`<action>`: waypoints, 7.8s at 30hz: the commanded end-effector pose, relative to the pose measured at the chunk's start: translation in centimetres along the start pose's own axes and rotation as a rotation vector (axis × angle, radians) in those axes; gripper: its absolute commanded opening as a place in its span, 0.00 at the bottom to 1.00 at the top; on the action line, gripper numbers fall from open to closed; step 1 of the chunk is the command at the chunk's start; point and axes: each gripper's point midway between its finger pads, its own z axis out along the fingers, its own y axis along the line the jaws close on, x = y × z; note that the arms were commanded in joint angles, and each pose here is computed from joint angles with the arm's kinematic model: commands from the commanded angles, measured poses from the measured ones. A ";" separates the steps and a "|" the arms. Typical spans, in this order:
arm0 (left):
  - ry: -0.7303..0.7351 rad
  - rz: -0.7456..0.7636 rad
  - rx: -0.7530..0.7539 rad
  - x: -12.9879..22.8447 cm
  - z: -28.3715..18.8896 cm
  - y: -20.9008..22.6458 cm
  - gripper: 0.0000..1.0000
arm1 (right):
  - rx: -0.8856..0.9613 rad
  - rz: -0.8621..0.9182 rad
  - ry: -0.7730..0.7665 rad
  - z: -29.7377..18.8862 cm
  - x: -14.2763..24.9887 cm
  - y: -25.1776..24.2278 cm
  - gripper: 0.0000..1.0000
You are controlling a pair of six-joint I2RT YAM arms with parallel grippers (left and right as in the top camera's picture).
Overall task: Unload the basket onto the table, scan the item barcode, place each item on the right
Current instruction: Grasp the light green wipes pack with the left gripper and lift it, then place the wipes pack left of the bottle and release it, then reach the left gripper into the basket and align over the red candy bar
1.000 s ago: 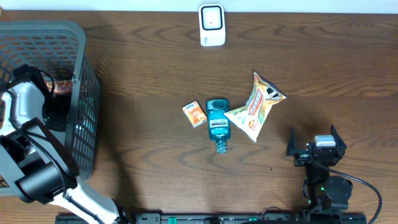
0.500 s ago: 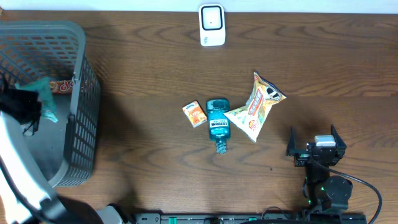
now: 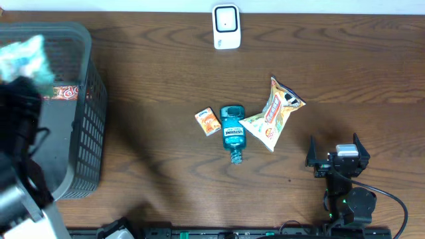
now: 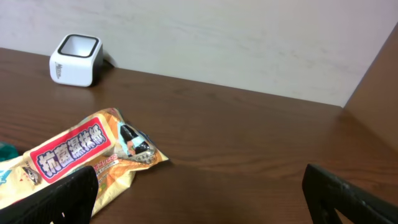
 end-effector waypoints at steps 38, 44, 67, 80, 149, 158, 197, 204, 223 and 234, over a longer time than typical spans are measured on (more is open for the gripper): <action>0.824 0.276 -0.853 37.7 16.9 16.6 0.07 | -0.009 -0.008 0.001 0.0 0.1 0.2 0.99; 0.849 0.316 -0.820 40.1 16.3 15.9 0.07 | -0.010 -0.008 0.001 0.0 0.1 0.2 0.99; 0.645 0.532 -0.341 32.3 14.1 2.3 0.93 | -0.010 -0.008 0.001 0.0 0.1 0.2 0.99; -0.193 0.614 -0.170 10.4 4.8 -7.3 0.98 | -0.009 -0.008 0.001 0.0 0.1 0.2 0.99; 0.312 0.667 -0.678 2.2 27.6 26.1 0.98 | -0.010 -0.008 0.001 0.0 0.1 0.2 0.99; 0.354 0.788 -0.661 3.0 29.7 27.9 0.98 | -0.010 -0.008 0.001 0.0 0.1 0.2 0.99; 0.550 0.615 -1.006 7.6 24.5 36.1 0.08 | -0.010 -0.008 0.001 0.0 0.1 0.2 0.99; 0.482 0.416 -1.105 8.5 23.1 36.4 0.07 | -0.010 -0.008 0.002 0.0 0.1 0.2 0.99; 0.387 0.759 -0.754 7.1 29.7 28.3 0.07 | -0.010 -0.008 0.003 0.0 0.1 0.2 0.99; 0.260 0.821 -0.661 3.5 28.9 23.1 0.07 | -0.010 -0.008 0.002 0.0 0.1 0.2 0.99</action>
